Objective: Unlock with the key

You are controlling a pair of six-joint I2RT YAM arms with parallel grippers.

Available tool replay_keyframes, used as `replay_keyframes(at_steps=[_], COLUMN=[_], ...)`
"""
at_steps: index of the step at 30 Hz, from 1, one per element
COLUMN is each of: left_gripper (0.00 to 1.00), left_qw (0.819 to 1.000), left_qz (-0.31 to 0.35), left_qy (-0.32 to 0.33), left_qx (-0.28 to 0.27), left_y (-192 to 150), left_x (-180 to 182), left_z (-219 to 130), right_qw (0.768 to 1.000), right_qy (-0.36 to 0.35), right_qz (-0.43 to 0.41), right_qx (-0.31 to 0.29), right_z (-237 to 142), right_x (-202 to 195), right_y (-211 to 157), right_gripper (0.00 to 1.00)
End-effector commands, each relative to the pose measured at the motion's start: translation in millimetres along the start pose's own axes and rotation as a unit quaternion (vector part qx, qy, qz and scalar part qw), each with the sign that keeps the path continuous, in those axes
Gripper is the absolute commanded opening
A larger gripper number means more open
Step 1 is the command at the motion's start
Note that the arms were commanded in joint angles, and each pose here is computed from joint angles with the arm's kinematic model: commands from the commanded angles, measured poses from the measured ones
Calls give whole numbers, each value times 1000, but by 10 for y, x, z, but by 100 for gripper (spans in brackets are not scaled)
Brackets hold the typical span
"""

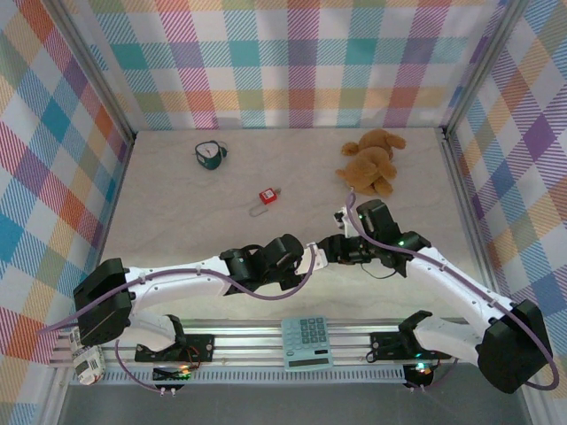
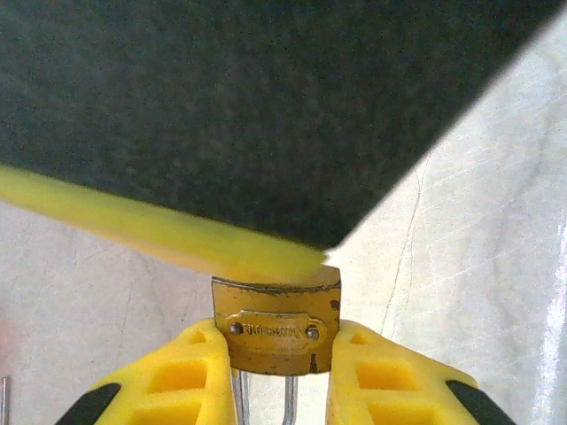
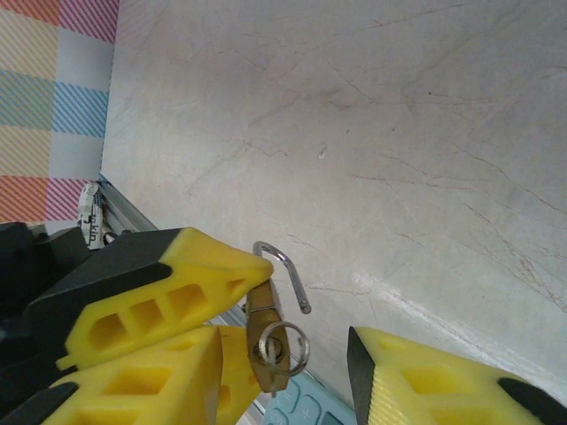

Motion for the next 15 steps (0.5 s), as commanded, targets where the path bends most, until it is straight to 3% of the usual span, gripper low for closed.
replay_keyframes(at_steps=[1,10,15], left_gripper=[0,0,0], left_qw=[1000,1000,999], left_qz=[-9,-13,-15], left_qy=[-6,-6,-9], left_qx=[-10,-26,-30], left_y=[100,194,232], left_x=[24,43,52], left_z=[-22,-4,7], right_qw=[999,998,997], right_qy=[27,62,67], right_qz=[-16,0,2], right_qx=[-4,24,30], right_z=[-42,118,162], right_x=[69,19,2], right_y=[46,6,-7], right_gripper=[43,40,32])
Point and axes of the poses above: each hand's point on the last joint's axis, 136 mm out from that joint toward the fingers, its own z axis out along the fingers, its own x axis along the line the jaws close on, y = z × x, the point moved 9 cm from there along -z, back along the fingers, and after that the axes turned 15 degrees about -z, right-handed, at the moved point
